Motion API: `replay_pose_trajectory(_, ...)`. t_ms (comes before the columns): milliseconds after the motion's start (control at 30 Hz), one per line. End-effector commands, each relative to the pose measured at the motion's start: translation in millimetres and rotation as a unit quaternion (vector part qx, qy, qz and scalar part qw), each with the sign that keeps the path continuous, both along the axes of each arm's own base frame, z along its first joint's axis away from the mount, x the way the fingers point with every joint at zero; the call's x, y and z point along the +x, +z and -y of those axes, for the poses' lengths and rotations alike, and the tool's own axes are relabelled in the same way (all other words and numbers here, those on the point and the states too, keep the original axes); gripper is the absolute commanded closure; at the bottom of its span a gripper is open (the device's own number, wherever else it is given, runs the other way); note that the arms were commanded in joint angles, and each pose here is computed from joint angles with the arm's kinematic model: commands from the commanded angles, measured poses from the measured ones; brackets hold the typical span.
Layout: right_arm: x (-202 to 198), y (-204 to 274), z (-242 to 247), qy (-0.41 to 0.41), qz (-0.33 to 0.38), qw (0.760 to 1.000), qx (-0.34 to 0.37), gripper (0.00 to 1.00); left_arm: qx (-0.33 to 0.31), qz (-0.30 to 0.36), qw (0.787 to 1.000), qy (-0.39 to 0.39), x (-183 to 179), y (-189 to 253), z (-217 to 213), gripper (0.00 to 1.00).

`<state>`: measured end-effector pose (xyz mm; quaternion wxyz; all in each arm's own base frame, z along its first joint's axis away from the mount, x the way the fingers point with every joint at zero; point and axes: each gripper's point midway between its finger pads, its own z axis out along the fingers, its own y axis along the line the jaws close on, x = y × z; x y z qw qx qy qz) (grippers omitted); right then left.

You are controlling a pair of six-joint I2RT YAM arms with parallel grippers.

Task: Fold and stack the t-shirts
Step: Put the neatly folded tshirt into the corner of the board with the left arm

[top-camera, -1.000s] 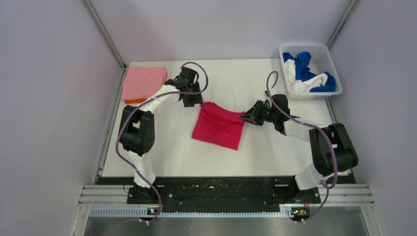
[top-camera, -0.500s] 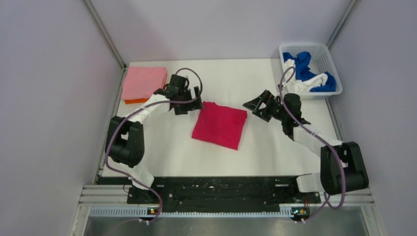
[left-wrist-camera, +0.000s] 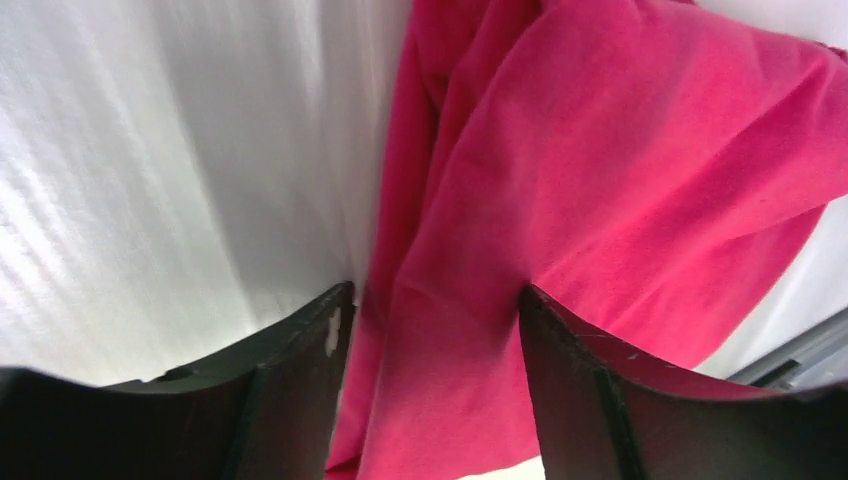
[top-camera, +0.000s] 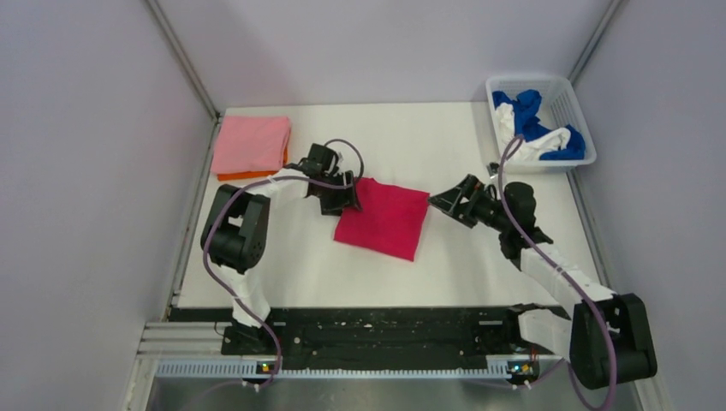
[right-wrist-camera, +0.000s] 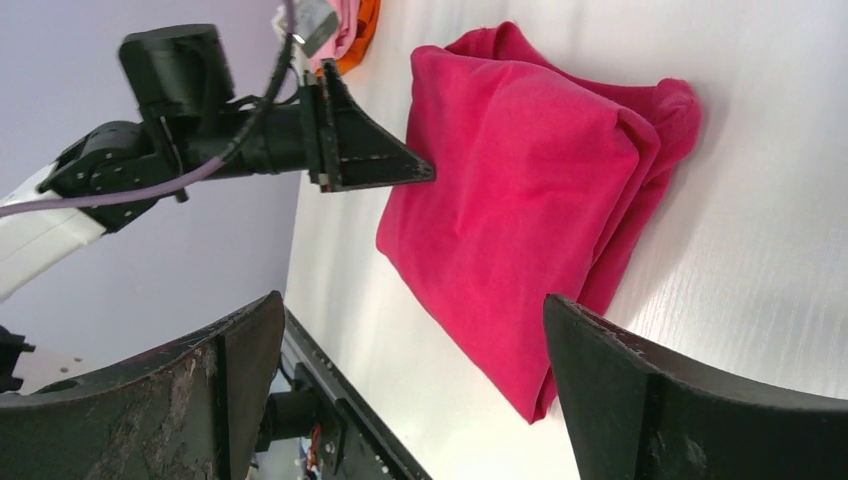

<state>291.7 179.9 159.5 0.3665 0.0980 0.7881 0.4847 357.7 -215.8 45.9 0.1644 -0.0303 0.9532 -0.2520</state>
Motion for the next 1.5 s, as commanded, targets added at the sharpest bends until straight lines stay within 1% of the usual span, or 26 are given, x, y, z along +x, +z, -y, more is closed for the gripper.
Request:
replay_pose_trajectory(0, -6.4, 12.7, 7.3, -0.009, 0.034, 0.999, -0.030, 0.01, 0.020, 0.005, 1.000, -0.003, 8.5, -10.3, 12.6, 0.36)
replay_pose_trajectory(33, -6.4, 12.7, 10.3, -0.014, 0.036, 0.998, -0.040, 0.01, 0.041, -0.003, 0.999, -0.002, 6.0, -16.8, 12.3, 0.38)
replay_pose_trajectory(133, -6.6, 13.1, 19.3, -0.033, 0.043, 0.996, -0.065, 0.01, 0.098, -0.009, 0.995, 0.002, 3.2, -29.5, 11.8, 0.41)
replay_pose_trajectory(200, -7.7, 13.7, 22.7, -0.041, 0.045, 0.996, -0.073, 0.01, 0.120, -0.012, 0.993, 0.001, 1.7, -35.5, 14.3, 0.49)
replay_pose_trajectory(233, -8.3, 14.3, 23.5, -0.043, 0.047, 0.995, -0.074, 0.01, 0.128, -0.014, 0.992, 0.004, 2.0, -38.0, 15.4, 0.57)
replay_pose_trajectory(267, -8.8, 16.0, 24.0, -0.043, 0.051, 0.995, -0.075, 0.01, 0.141, -0.015, 0.990, 0.010, 3.3, -40.3, 15.1, 0.67)
replay_pose_trajectory(300, -9.2, 16.2, 24.3, -0.044, 0.052, 0.995, -0.076, 0.01, 0.162, -0.016, 0.986, 0.020, 5.3, -43.5, 12.0, 0.80)
replay_pose_trajectory(333, -9.3, 16.5, 25.1, -0.044, 0.054, 0.995, -0.078, 0.01, 0.193, -0.009, 0.980, 0.035, 9.1, -44.3, 6.1, 0.98)
replay_pose_trajectory(367, -9.4, 16.7, 25.4, -0.044, 0.055, 0.994, -0.080, 0.01, 0.224, -0.007, 0.973, 0.045, 11.4, -47.7, 0.5, 1.00)
replay_pose_trajectory(467, -10.3, 17.1, 26.0, -0.041, 0.057, 0.994, -0.086, 0.01, 0.305, 0.017, 0.949, 0.078, 24.1, -38.8, -17.0, 1.00)
replay_pose_trajectory(533, -10.4, 15.8, 27.1, -0.042, 0.058, 0.993, -0.093, 0.01, 0.363, 0.052, 0.924, 0.108, 39.6, -21.0, -34.5, 1.00)
replay_pose_trajectory(567, -9.8, 14.5, 28.6, -0.045, 0.058, 0.993, -0.097, 0.01, 0.391, 0.070, 0.909, 0.126, 46.9, -10.8, -44.9, 1.00)
replay_pose_trajectory(667, -7.2, 8.1, 36.1, -0.062, 0.053, 0.990, -0.117, 0.01, 0.480, 0.118, 0.851, 0.179, 63.4, 29.3, -78.3, 1.00)
replay_pose_trajectory(700, -6.1, 5.0, 40.0, -0.072, 0.046, 0.988, -0.125, 0.01, 0.498, 0.132, 0.836, 0.189, 69.1, 40.6, -84.6, 1.00)
replay_pose_trajectory(833, -3.7, -2.9, 55.9, -0.106, 0.031, 0.980, -0.163, 0.01, 0.536, 0.184, 0.798, 0.208, 97.1, 75.1, -104.3, 1.00)
replay_pose_trajectory(933, -4.7, -3.8, 62.4, -0.117, 0.030, 0.977, -0.177, 0.01, 0.559, 0.211, 0.776, 0.203, 118.5, 94.6, -119.6, 1.00)
replay_pose_trajectory(1033, -5.5, -6.2, 70.1, -0.133, 0.029, 0.972, -0.192, 0.01, 0.599, 0.234, 0.737, 0.208, 134.3, 120.9, -141.6, 1.00)
replay_pose_trajectory(1100, -5.7, -5.9, 73.4, -0.141, 0.030, 0.970, -0.197, 0.01, 0.606, 0.255, 0.723, 0.213, 147.9, 136.8, -151.5, 1.00)
replay_pose_trajectory(1200, -5.6, -4.4, 75.1, -0.146, 0.032, 0.969, -0.198, 0.01, 0.609, 0.274, 0.713, 0.211, 161.8, 158.7, -172.4, 1.00)
replay_pose_trajectory(1267, -5.4, -5.1, 76.8, -0.149, 0.030, 0.968, -0.201, 0.01, 0.603, 0.288, 0.710, 0.222, 169.9, 175.4, -184.4, 1.00)
replay_pose_trajectory(1367, -4.7, -6.8, 78.9, -0.154, 0.026, 0.966, -0.206, 0.01, 0.593, 0.306, 0.712, 0.219, 183.7, 194.2, -197.2, 1.00)
replay_pose_trajectory(1467, -5.0, -8.2, 79.2, -0.154, 0.022, 0.966, -0.207, 0.01, 0.606, 0.316, 0.698, 0.215, 191.0, 213.5, -209.0, 1.00)
